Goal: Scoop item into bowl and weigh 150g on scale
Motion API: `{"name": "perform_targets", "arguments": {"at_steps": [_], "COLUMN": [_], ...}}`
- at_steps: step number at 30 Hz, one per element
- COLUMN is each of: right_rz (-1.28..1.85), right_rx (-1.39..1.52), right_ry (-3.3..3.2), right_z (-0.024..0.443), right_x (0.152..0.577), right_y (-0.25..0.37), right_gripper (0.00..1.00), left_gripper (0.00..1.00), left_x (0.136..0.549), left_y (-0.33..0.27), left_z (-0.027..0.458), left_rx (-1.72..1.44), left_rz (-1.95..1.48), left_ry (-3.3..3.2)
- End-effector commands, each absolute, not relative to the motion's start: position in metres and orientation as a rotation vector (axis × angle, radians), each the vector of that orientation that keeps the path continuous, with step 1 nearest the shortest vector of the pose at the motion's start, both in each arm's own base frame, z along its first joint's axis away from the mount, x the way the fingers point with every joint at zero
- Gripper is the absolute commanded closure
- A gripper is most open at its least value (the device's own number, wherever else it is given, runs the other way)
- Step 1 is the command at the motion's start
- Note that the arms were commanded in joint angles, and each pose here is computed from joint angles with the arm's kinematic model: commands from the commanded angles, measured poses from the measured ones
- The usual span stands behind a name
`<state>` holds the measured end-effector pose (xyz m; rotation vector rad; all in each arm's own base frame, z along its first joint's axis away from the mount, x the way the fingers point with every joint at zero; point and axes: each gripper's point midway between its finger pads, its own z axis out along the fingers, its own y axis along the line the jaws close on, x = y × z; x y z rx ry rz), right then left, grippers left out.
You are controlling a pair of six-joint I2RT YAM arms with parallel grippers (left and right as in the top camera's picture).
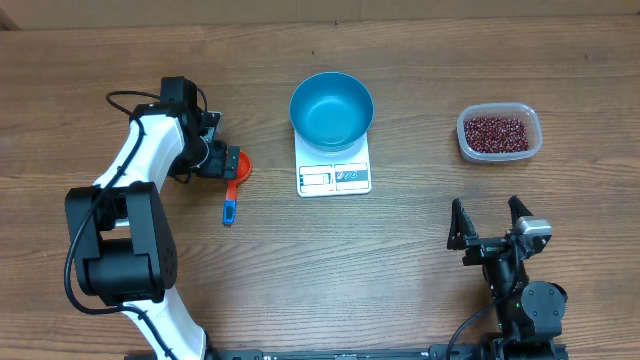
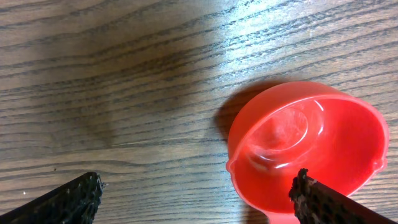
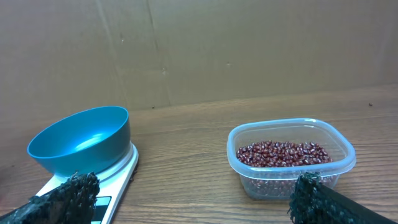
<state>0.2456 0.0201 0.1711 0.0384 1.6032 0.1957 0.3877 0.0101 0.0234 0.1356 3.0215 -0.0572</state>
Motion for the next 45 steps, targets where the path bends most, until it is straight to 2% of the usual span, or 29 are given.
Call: {"name": "perform_targets", "arguments": {"at_steps": [1,4,12,26,45], "right_rz": [0.201,0.201,0.201,0.201,0.201], "right_rx": [0.039,0.039,0.039,0.039,0.039], "right_ry": [1.596,1.596,1.596,1.596,1.596], "right_z": [0.170,0.170,0.170,0.170,0.170], "right_x": [0.246,0.246,0.246,0.246,0.246], "right_y": [0.021,0.021,0.021,0.021,0.021], "right_gripper": [0.00,0.00,0.00,0.00,0.00], "left_gripper": [0.00,0.02,0.16,0.01,0.00], "left_x": [0.392,0.393,0.397,0.395,0.391], "left_y": [0.011,0.011,0.011,0.011,0.014], "left_z": [0.021,0.021,0.021,0.014,0.010], "left_rx": [0.172,0.173,0.173,0.172,0.164], "left_rz": [-0.044,-0.043,-0.040,-0.040,-0.010], "left_ry": [3.018,3.011,2.996,2.991,3.004]}}
